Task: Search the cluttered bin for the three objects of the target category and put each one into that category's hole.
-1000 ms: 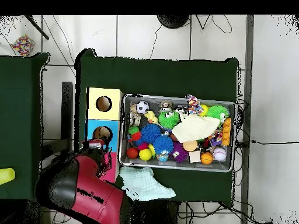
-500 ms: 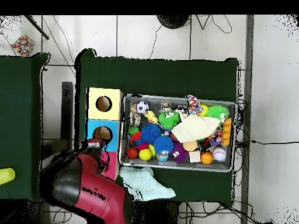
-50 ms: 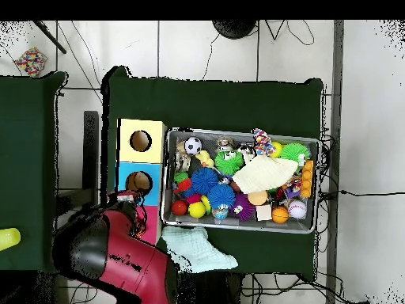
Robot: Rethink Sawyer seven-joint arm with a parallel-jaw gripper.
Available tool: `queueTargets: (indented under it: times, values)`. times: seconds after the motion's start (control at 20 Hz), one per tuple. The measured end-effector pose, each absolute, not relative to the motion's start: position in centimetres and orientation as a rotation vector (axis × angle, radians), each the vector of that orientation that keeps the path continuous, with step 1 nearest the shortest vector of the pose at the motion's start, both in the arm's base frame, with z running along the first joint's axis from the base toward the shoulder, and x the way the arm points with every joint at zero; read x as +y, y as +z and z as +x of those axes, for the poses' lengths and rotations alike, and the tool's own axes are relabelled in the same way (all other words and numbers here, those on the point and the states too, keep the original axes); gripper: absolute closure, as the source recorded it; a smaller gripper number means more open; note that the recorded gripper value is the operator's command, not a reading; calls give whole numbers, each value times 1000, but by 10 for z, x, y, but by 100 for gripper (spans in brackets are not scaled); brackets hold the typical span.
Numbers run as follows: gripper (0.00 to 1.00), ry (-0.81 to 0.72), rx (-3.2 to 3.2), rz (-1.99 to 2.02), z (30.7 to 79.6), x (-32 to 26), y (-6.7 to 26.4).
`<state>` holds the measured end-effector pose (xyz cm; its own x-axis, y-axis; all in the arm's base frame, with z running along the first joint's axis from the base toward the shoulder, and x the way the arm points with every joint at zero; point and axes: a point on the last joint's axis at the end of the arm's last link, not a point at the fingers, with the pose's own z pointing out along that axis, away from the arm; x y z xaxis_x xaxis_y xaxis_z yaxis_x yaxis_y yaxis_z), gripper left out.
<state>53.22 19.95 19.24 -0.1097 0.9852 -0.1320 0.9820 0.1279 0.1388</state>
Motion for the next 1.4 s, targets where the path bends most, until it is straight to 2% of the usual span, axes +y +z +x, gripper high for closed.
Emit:
queueTargets:
  times: [1.1, 1.4]
  values:
    - [100, -209, 2262, 2020, 477, 185, 125]
    - [100, -247, 2287, 2005, 463, 191, 116]
